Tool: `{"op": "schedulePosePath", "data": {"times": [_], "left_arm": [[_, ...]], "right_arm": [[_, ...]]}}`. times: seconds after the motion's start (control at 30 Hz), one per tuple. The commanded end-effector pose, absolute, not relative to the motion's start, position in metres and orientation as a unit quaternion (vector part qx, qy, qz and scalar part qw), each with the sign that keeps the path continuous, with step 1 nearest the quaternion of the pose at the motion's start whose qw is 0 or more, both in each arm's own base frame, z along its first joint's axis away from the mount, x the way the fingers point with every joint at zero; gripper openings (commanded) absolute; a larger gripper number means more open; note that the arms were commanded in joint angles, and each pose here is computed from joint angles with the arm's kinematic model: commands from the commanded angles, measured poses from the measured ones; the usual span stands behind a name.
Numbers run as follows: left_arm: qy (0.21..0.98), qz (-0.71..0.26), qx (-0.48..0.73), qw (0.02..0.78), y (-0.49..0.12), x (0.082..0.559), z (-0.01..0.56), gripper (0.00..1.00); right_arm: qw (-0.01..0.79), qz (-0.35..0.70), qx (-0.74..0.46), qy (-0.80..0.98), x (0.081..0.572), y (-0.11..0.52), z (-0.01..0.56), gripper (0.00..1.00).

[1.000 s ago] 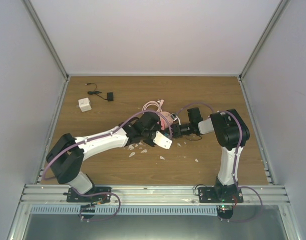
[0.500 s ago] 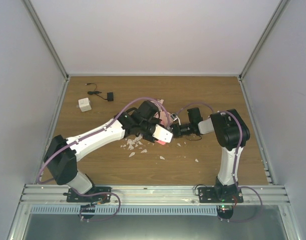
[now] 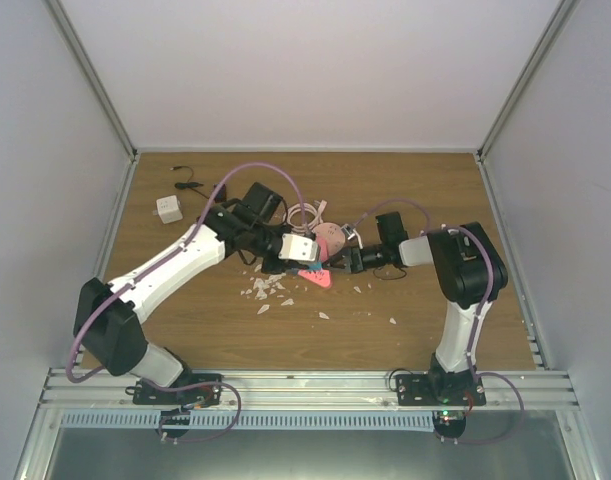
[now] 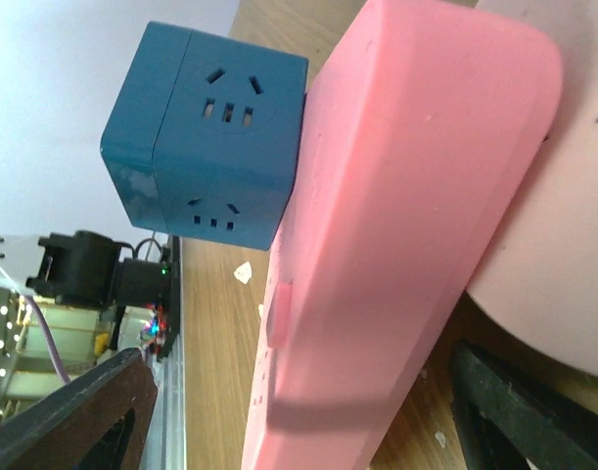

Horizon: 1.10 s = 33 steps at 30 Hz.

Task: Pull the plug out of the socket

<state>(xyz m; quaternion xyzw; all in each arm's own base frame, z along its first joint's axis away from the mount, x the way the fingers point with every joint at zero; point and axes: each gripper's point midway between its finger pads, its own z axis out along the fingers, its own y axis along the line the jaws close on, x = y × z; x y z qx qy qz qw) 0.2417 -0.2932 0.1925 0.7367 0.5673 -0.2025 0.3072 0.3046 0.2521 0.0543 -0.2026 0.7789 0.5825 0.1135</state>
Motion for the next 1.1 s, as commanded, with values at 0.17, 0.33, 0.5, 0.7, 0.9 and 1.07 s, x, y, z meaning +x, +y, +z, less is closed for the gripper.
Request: {"op": "schedulePosePath", "data": {"times": [0.17, 0.33, 0.5, 0.7, 0.9, 1.07], "left_arm": [[0.586, -0.283, 0.667, 0.363, -0.278, 0.251, 0.249, 0.14], [0.601, -0.328, 0.616, 0.391, -0.266, 0.263, 0.274, 0.15], [0.603, -0.375, 0.577, 0.404, -0.256, 0.265, 0.291, 0.15], [0.593, -0.419, 0.559, 0.4, -0.257, 0.252, 0.3, 0.16], [0.589, -0.462, 0.543, 0.381, -0.259, 0.238, 0.301, 0.17], [0.587, -0.48, 0.535, 0.373, -0.261, 0.23, 0.295, 0.18]], "right_arm": [[0.131, 0.569, -0.247, 0.773, 0.293, 0.244, 0.068, 0.89], [0.165, 0.571, -0.293, 0.749, 0.282, 0.241, 0.096, 0.89], [0.216, 0.557, -0.347, 0.722, 0.272, 0.237, 0.132, 0.88], [0.302, 0.519, -0.422, 0.68, 0.267, 0.234, 0.188, 0.84], [0.374, 0.481, -0.482, 0.63, 0.255, 0.234, 0.249, 0.83], [0.392, 0.46, -0.51, 0.613, 0.243, 0.25, 0.281, 0.82]]}}
